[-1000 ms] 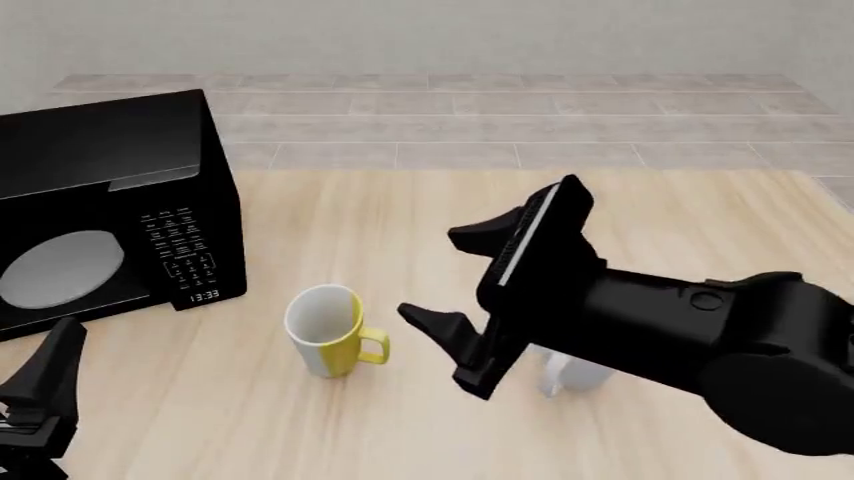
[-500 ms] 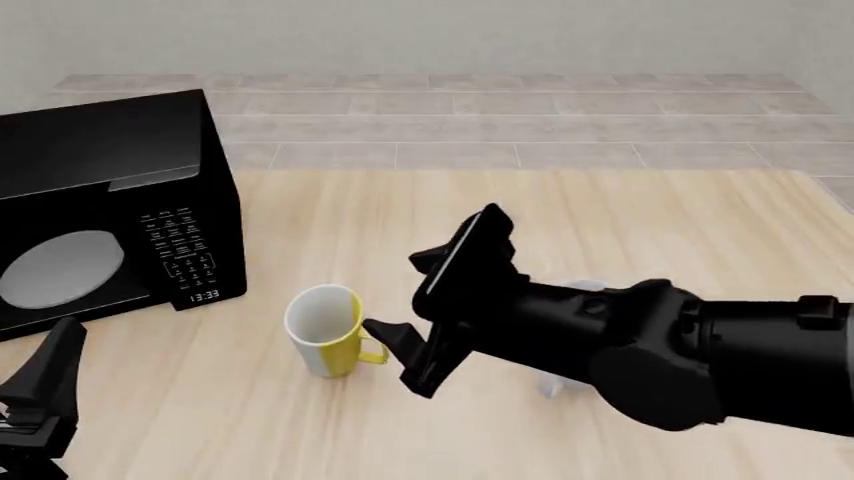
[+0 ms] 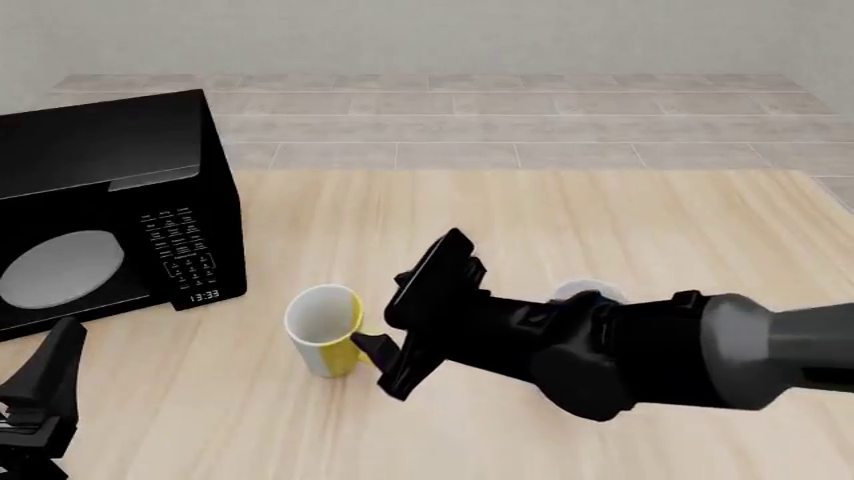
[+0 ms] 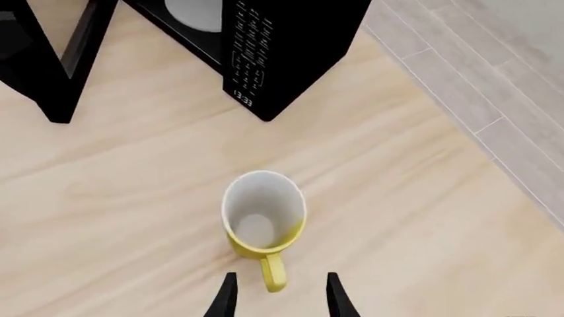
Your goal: Put the yellow and white mug to the front of the white mug.
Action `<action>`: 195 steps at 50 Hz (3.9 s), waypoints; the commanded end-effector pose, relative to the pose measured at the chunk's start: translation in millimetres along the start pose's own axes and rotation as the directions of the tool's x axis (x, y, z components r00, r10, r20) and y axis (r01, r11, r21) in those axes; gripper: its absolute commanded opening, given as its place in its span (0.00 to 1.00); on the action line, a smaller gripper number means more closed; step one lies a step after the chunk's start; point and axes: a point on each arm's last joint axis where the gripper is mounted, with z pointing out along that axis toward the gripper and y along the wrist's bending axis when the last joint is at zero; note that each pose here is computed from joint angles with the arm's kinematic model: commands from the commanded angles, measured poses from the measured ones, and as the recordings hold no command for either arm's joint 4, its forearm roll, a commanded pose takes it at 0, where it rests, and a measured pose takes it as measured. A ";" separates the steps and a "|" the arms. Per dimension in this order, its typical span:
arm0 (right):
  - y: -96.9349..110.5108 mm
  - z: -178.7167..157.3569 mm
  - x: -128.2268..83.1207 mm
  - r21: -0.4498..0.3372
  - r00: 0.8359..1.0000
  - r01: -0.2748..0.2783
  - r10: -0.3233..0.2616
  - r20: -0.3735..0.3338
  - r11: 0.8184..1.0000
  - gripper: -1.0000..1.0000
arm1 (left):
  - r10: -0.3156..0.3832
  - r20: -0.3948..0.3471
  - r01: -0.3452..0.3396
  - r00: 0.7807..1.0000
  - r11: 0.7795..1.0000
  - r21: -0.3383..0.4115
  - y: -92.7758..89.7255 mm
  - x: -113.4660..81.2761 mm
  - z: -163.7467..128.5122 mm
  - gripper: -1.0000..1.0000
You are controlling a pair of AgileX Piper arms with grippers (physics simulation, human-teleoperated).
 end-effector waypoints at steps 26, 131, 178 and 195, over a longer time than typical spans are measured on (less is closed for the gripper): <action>7.7 54.2 48.0 -0.013 0.993 -0.041 0.039 -0.108 0.999 1.00 | 0.000 0.000 0.000 1.000 1.000 0.000 0.0 0.0 0.0 1.00; -133.6 -29.1 -7.8 0.337 0.988 -0.141 0.152 -0.006 0.931 0.00 | 0.000 0.000 0.000 1.000 1.000 0.000 0.0 0.0 0.0 1.00; -208.9 -31.6 63.9 0.522 0.948 -0.222 0.307 -0.082 0.824 0.00 | 0.000 0.000 0.000 1.000 1.000 0.000 0.0 0.0 0.0 1.00; -234.4 -32.8 94.8 0.580 0.928 -0.241 0.361 -0.098 0.778 0.00 | 0.000 0.000 0.000 1.000 1.000 0.000 0.0 0.0 0.0 1.00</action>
